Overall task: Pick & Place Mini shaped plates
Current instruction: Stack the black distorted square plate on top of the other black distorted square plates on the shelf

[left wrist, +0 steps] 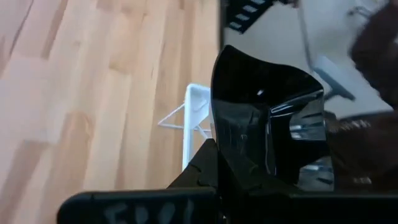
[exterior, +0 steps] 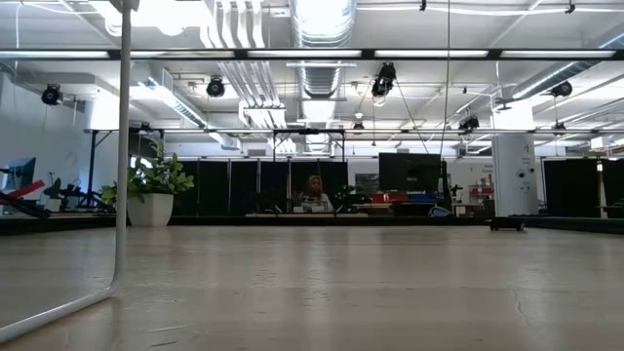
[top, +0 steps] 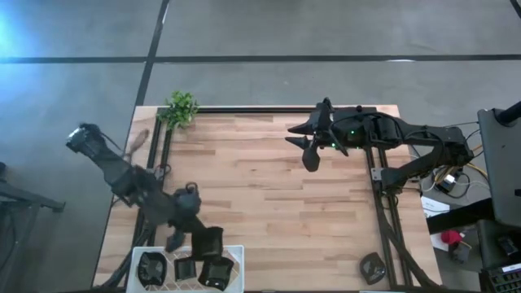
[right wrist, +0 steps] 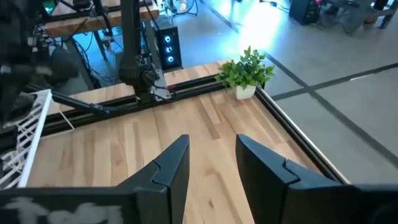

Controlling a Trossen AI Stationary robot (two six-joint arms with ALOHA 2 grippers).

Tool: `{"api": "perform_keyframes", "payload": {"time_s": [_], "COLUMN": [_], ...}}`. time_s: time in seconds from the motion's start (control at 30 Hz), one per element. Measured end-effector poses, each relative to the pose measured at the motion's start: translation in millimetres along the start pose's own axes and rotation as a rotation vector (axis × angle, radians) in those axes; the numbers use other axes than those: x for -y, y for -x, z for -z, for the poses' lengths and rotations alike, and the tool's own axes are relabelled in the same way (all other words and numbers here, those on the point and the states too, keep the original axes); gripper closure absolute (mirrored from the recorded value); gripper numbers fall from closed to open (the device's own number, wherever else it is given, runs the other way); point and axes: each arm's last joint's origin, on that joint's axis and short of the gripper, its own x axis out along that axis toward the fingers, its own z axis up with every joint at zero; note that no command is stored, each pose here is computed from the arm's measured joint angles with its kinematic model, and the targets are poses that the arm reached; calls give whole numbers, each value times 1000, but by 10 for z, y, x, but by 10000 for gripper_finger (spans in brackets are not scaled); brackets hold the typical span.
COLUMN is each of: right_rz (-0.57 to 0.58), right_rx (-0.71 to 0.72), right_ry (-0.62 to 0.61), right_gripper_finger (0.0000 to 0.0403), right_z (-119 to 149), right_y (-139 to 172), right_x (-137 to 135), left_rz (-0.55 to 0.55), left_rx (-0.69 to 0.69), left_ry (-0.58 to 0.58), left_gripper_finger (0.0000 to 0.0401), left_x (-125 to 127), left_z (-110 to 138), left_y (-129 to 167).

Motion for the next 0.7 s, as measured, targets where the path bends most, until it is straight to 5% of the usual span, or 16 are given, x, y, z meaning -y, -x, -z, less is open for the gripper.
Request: {"api": "perform_keyframes", "payload": {"time_s": [0.4, 0.7], "right_rz": [0, 1], "right_rx": [0, -1], "right_ry": [-12, 14], "right_gripper_finger": [285, 281], "right_z": [0, 1], "right_y": [0, -1], "right_x": [0, 0], "left_rz": [-62, 16], "left_rx": [-13, 28], "left_ry": [326, 380], "left_gripper_finger": [401, 401], "left_x": [222, 315], "left_z": [149, 129], "left_y": [-402, -401]}}
